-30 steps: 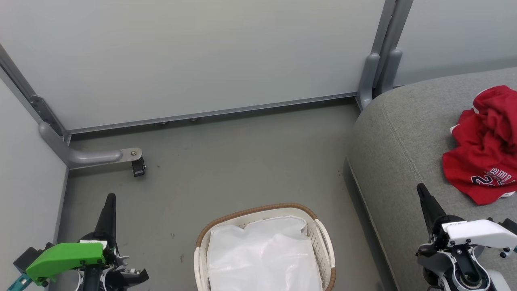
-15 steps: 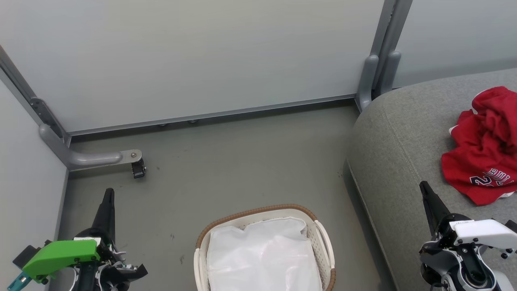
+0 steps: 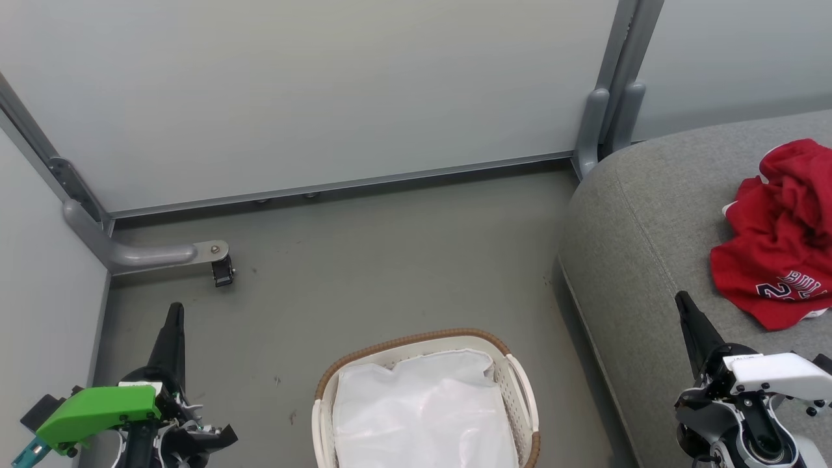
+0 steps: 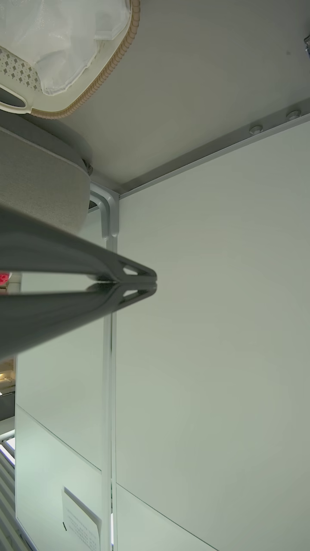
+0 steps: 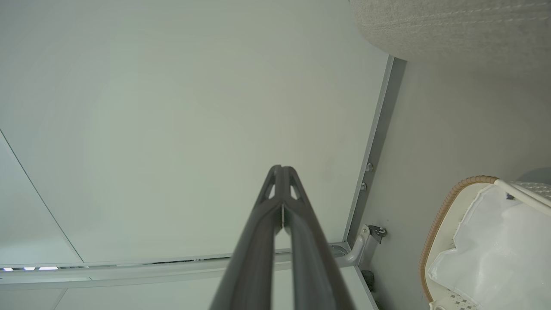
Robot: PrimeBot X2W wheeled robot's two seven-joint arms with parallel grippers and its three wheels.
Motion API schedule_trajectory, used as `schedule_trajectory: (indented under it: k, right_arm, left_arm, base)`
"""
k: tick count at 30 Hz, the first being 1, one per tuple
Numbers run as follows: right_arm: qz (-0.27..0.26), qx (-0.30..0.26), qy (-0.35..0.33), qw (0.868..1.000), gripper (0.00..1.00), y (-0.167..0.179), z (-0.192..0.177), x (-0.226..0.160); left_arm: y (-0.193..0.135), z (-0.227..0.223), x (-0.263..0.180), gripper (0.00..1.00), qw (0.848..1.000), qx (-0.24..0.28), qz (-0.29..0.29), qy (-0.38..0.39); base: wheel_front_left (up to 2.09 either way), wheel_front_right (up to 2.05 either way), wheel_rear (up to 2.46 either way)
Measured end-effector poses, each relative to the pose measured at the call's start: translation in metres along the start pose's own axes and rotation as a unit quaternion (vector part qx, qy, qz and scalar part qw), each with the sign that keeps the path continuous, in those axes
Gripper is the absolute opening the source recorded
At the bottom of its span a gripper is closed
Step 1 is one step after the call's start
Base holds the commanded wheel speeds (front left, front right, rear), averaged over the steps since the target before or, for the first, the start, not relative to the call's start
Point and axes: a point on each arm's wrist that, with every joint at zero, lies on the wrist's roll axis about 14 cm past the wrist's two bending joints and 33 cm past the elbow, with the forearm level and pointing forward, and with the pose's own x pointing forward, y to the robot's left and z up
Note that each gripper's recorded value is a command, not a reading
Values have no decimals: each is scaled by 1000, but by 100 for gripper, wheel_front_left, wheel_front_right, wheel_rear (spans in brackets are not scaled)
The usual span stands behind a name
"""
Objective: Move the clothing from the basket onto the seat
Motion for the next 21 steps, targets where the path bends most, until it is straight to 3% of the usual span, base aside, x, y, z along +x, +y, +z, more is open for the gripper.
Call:
schedule_trajectory:
  k: [21]
  right_arm:
    - [0, 0, 0, 1000, 0, 0, 0, 0]
  left_arm:
    - [0, 0, 0, 0, 1000, 0, 0, 0]
  base:
    - [0, 0, 0]
